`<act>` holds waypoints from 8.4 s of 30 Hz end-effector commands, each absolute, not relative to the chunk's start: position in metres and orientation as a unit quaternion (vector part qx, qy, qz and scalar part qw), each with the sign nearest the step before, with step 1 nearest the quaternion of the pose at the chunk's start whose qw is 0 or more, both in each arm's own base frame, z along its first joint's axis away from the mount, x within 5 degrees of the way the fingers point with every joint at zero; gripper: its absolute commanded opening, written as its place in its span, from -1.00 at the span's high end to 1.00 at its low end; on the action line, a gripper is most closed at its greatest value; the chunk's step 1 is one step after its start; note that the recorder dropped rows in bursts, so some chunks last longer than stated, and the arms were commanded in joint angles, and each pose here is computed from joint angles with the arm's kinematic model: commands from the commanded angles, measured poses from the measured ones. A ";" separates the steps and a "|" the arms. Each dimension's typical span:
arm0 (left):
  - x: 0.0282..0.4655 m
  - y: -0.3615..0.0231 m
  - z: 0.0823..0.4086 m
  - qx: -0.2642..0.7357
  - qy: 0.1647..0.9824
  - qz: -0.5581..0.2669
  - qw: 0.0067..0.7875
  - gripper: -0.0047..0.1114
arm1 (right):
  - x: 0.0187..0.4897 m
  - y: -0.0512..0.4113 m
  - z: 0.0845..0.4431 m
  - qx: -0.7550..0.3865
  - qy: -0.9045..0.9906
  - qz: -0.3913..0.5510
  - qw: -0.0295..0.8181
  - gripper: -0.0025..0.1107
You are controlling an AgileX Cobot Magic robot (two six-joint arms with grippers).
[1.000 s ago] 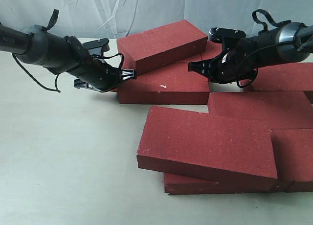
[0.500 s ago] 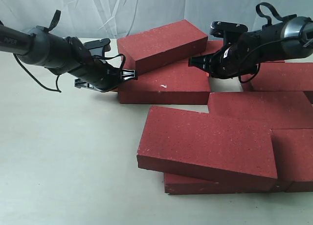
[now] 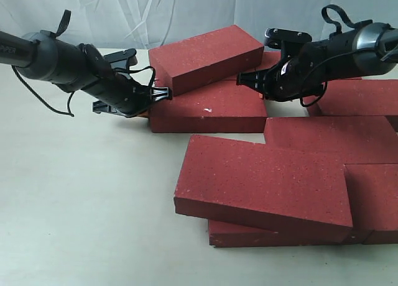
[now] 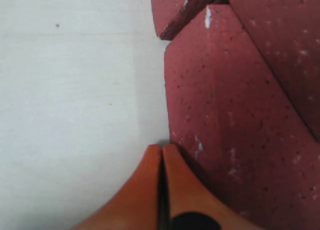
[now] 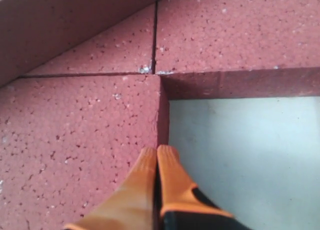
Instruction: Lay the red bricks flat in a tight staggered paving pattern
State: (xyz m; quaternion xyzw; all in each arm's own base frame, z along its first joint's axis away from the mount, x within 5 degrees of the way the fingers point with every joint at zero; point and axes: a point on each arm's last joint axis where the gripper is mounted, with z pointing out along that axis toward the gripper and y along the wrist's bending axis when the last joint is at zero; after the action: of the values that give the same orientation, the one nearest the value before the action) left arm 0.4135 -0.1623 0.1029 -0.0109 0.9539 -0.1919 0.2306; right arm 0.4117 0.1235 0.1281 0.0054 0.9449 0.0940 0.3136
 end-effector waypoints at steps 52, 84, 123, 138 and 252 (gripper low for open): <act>0.417 -0.151 0.100 0.019 0.957 -0.165 0.238 0.92 | 0.446 0.096 0.124 0.074 0.920 0.112 0.370 0.97; 0.415 -0.153 0.100 0.013 0.959 -0.173 0.226 0.92 | 0.460 0.100 0.120 0.113 0.919 0.131 0.355 0.97; 0.402 -0.233 0.105 0.023 0.942 -0.238 0.236 0.92 | 0.409 0.073 0.237 0.035 0.957 0.082 0.277 0.97; 0.397 -0.279 0.112 0.058 0.931 -0.272 0.238 0.92 | 0.404 0.073 0.242 0.030 0.960 0.078 0.268 0.97; 0.248 -0.182 0.207 0.217 0.944 -0.170 0.183 0.92 | 0.212 0.069 0.197 -0.038 0.965 0.207 0.154 0.97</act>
State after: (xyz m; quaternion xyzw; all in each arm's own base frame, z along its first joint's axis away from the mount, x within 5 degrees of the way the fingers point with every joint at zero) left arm 0.2497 -0.1837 0.1942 0.2293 0.9431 -0.1717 0.1690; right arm 0.2111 0.0676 0.1967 -0.0478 0.9684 0.1932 0.1502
